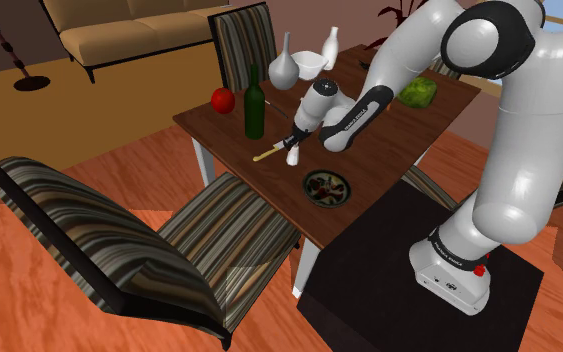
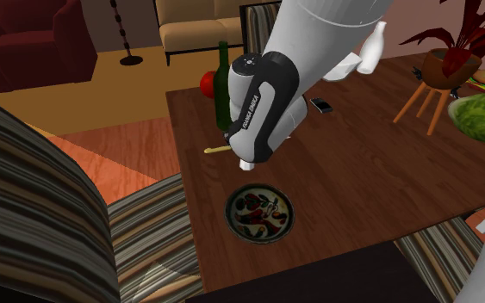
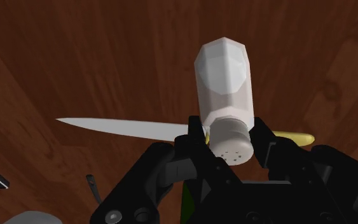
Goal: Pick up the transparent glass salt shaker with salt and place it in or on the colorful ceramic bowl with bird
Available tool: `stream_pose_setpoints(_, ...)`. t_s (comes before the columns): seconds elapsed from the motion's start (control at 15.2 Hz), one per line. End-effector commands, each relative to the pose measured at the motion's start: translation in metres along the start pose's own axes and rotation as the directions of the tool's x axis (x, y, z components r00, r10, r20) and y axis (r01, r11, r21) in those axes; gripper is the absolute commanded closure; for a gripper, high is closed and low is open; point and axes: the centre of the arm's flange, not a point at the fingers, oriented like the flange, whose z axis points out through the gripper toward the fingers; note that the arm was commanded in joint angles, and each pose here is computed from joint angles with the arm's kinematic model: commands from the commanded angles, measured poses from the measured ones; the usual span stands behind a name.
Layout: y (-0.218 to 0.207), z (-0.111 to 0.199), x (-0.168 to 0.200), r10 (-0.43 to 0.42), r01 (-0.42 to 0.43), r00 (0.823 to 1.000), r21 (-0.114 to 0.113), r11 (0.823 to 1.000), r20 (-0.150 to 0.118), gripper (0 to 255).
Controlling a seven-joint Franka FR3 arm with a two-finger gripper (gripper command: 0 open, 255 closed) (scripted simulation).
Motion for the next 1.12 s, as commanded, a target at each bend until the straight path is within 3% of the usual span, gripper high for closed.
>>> stream_pose_setpoints(0.0, 0.001, -0.005, 0.002, 0.001, -0.001, 1.0, -0.001, 1.0, 0.001, 255)
stream_pose_setpoints(1.06, 0.009, -0.083, 0.032, 0.001, -0.001, 1.0, -0.001, 1.0, 0.001, 255)
